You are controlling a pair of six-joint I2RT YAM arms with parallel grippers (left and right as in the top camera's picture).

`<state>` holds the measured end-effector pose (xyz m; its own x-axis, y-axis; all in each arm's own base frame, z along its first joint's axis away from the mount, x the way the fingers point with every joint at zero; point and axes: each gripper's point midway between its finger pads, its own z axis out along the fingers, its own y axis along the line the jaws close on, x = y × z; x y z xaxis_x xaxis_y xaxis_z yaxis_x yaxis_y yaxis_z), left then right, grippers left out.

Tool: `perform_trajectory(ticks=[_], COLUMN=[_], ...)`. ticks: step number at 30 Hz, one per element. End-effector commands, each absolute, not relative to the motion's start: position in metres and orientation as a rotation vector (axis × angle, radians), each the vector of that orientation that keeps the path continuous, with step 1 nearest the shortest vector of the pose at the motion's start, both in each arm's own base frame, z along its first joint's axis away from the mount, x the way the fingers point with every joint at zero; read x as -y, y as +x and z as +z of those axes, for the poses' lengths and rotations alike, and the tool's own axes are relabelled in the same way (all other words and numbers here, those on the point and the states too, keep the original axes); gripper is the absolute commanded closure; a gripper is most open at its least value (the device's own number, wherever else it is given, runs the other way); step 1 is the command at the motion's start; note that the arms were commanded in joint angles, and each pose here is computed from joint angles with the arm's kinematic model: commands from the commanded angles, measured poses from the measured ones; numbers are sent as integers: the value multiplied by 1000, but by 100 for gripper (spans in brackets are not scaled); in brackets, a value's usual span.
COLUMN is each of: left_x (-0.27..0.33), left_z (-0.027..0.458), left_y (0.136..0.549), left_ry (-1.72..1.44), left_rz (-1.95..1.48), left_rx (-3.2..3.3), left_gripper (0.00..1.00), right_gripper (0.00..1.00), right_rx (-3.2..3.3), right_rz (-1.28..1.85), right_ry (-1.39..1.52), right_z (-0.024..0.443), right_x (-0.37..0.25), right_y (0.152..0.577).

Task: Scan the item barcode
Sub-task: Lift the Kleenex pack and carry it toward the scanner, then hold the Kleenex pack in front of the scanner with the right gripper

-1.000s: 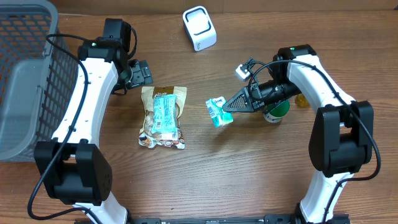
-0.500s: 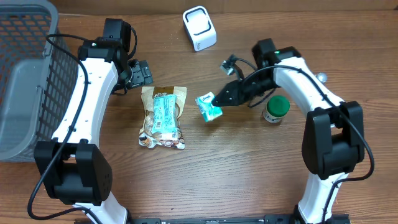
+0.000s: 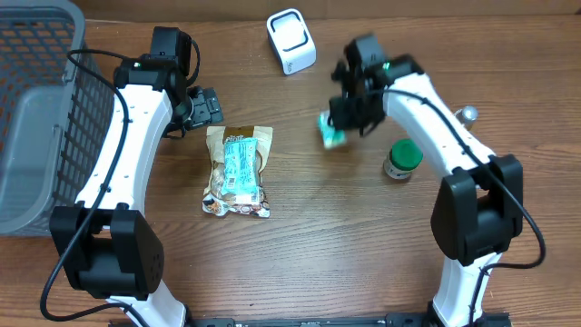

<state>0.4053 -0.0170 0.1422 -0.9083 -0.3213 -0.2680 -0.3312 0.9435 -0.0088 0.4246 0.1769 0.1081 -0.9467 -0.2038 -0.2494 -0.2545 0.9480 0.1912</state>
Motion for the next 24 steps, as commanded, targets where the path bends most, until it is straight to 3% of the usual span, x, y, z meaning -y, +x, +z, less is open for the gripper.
perform_trajectory(ticks=[1,13,24], left_x=[19,19,19], left_z=[152,152,152], left_y=[408,408,408], left_ry=[-450,-450,-450], left_rz=[56,56,56], left_rx=[-2807,-2807,-2807], left_gripper=[0,1,0], right_gripper=[96,96,96], right_rx=[-2657,-2178,-1959], right_rz=[124,-290,-414], right_ry=[-235,-307,-411], right_z=[185,266,257], right_x=[-156,-173,-211], right_y=[468,537,586])
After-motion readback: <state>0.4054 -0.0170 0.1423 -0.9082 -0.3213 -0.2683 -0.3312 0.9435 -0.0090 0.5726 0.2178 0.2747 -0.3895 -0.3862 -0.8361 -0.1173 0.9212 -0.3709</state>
